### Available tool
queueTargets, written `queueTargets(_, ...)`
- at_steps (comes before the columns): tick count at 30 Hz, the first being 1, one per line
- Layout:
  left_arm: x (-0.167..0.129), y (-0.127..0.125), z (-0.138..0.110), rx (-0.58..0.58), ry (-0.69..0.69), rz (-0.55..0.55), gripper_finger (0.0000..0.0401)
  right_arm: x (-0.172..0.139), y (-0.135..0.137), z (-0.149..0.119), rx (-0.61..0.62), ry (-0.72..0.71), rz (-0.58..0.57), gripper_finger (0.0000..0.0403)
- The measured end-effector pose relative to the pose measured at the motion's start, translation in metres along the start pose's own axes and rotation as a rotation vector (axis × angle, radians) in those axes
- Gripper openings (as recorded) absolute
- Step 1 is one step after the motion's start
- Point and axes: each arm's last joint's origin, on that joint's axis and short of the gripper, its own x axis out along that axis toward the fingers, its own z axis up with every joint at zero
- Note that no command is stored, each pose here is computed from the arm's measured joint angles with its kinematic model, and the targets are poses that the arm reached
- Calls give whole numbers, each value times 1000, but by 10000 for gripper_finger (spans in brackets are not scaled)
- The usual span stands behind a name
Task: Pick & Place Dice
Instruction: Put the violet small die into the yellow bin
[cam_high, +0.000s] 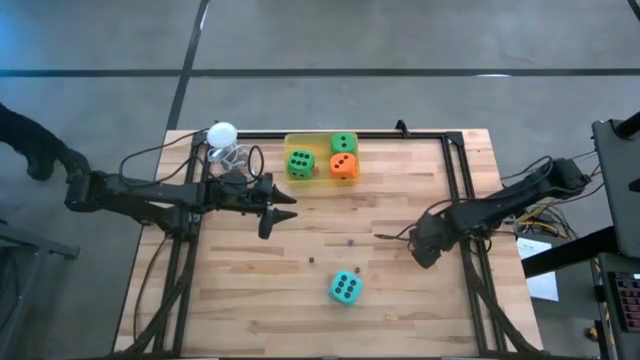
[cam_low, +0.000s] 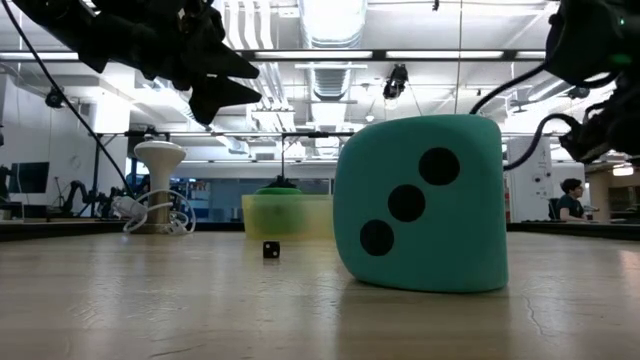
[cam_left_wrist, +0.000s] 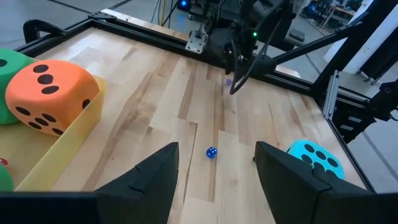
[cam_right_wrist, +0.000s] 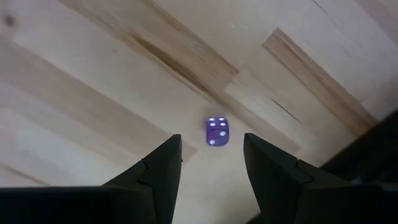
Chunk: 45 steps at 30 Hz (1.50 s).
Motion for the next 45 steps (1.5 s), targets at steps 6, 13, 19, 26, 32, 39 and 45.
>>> queueTargets(6, 0, 0, 0, 0, -1, -1, 216, 5, 2, 1, -18, 14, -39, 169)
queueTargets(13, 0, 0, 0, 0, -2, -2, 216, 13, 4, 3, -32, 26, -27, 169)
queueTargets(19, 0, 0, 0, 0, -2, -2, 216, 25, 2, 3, -36, 50, -15, 158)
queueTargets(26, 0, 0, 0, 0, -2, -1, 216, 23, 4, 4, -67, 35, -9, 137)
queueTargets(32, 0, 0, 0, 0, -2, -2, 216, 24, 4, 4, -73, 32, -13, 108)
queueTargets(39, 0, 0, 0, 0, -2, -2, 216, 24, 4, 4, -78, 28, -13, 62)
queueTargets(45, 0, 0, 0, 0, -2, -2, 216, 24, 4, 4, -107, 26, -14, 40)
